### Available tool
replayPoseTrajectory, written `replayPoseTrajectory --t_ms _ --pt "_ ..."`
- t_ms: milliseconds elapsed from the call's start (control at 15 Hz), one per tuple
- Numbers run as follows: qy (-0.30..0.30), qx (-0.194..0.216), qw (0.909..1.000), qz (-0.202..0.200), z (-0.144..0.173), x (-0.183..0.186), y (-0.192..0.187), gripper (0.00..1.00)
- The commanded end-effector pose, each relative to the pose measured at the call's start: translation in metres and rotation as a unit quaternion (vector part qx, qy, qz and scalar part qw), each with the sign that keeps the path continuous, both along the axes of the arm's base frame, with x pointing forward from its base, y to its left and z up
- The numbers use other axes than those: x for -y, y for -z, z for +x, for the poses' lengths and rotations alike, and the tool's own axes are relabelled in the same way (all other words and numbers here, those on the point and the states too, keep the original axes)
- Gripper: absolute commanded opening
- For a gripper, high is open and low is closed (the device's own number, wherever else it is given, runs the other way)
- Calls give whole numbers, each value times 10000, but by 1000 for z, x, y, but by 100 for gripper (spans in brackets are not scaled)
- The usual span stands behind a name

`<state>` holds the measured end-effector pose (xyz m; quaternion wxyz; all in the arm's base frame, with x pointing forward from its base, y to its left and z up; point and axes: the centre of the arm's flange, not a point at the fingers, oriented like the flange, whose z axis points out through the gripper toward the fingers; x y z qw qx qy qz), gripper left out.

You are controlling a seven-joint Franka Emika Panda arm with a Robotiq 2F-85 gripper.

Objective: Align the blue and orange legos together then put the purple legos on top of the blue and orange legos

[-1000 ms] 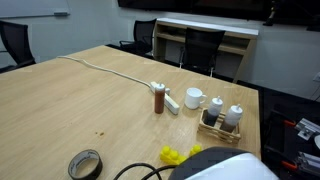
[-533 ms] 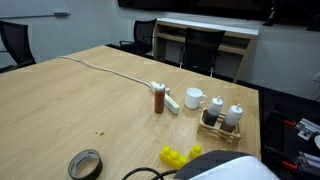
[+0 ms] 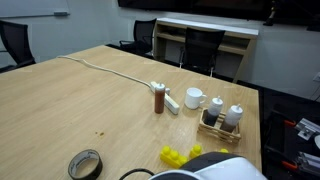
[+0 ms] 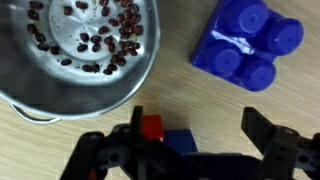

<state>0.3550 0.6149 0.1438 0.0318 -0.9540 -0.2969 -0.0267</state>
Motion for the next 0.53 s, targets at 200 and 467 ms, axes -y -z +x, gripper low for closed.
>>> replayPoseTrajectory --t_ms 200,467 --pt "-126 40 9997 227 5 5 -2 100" --pt "-146 80 9995 273 7 4 -2 100"
